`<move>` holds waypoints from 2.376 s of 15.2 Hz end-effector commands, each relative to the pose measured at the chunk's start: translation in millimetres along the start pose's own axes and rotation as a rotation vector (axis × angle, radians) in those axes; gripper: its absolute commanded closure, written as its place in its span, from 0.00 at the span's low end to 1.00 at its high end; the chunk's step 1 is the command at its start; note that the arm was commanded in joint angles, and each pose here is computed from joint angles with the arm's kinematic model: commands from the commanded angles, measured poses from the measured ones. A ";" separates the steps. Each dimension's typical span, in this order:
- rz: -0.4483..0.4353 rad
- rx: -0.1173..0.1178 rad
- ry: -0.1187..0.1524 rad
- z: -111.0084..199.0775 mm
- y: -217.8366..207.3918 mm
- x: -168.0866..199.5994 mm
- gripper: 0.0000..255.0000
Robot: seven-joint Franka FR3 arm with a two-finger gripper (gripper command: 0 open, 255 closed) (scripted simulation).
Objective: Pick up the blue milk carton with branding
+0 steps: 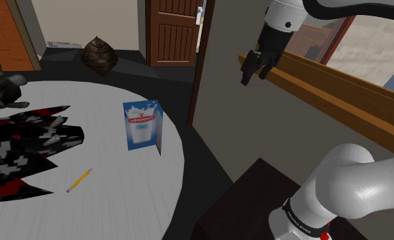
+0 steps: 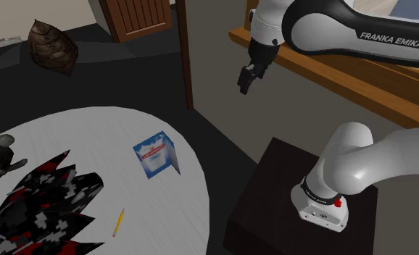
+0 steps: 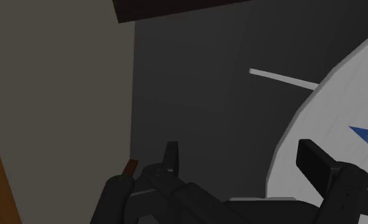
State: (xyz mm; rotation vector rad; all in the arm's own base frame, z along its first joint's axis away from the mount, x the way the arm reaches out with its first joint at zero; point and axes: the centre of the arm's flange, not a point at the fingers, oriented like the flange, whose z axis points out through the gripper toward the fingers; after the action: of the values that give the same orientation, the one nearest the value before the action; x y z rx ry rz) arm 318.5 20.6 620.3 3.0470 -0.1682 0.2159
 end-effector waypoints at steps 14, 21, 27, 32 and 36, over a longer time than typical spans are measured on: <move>-0.578 0.075 -0.045 46.4 -122.3 106.1 0.00; -0.889 0.115 -0.069 68.5 -208.4 128.5 0.00; -1.143 0.147 -0.088 84.1 -281.6 126.1 0.00; -1.143 0.147 -0.088 110.1 -283.6 122.2 0.00; -1.143 0.147 -0.088 123.6 -284.6 120.3 0.00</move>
State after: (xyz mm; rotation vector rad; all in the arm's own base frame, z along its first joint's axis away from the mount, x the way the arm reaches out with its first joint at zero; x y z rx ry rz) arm 486.0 279.0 496.1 2.7285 1.5535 -0.0032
